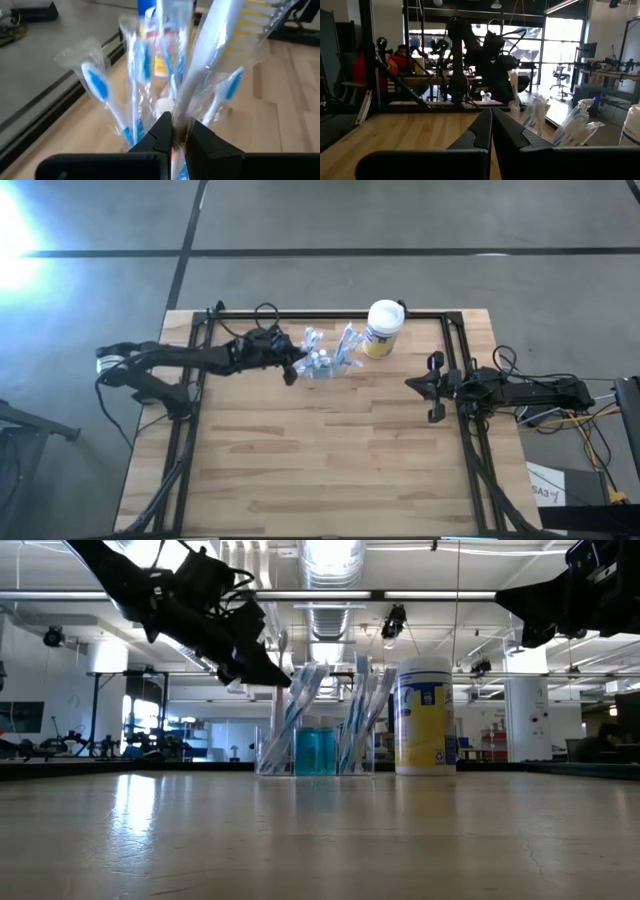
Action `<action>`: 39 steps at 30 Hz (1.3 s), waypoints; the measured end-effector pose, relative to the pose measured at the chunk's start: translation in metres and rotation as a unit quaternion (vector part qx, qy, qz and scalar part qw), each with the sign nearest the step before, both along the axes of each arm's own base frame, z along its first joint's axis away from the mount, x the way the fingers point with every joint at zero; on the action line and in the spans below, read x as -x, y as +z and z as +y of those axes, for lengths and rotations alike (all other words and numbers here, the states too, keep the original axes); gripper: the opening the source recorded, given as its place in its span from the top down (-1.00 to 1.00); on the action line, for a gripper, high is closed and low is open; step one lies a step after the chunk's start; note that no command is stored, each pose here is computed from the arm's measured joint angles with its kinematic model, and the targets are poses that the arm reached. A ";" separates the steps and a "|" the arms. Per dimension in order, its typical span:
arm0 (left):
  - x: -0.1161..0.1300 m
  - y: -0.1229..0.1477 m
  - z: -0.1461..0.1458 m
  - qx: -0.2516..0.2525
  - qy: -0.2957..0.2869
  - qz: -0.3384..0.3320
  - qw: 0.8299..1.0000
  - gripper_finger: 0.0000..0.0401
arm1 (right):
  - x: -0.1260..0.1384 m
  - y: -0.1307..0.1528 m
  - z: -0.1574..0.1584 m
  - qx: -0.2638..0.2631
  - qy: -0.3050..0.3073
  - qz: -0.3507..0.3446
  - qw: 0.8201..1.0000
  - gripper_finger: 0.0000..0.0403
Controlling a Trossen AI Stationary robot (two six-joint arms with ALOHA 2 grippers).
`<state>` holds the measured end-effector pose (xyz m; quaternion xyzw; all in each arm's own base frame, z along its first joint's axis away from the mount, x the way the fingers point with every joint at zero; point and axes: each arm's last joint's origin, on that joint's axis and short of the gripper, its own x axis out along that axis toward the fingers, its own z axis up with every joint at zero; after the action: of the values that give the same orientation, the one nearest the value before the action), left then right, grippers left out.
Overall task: Pick & Place toothbrushing station
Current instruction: Put the orange toothbrush into the left section of the transparent organizer, then return to Home Position
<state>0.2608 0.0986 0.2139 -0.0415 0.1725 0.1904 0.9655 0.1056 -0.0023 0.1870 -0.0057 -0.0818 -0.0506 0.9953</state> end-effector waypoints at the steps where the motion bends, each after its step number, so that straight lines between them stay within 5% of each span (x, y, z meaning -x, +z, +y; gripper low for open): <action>1: -0.001 -0.003 0.001 0.003 0.001 0.005 1.000 0.88 | 0.000 0.000 0.000 0.000 0.000 0.000 1.000 0.96; 22: -0.015 -0.037 0.010 0.031 0.008 0.041 0.999 0.86 | 0.000 0.000 0.000 -0.002 0.000 -0.001 1.000 0.96; 39: 0.001 -0.010 0.003 -0.001 -0.016 0.023 1.000 0.15 | 0.000 0.000 0.000 -0.002 0.001 0.000 1.000 0.96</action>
<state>0.2598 0.1014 0.2043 -0.0331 0.1948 0.1762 0.9643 0.1056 -0.0022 0.1869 -0.0039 -0.0817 -0.0501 0.9954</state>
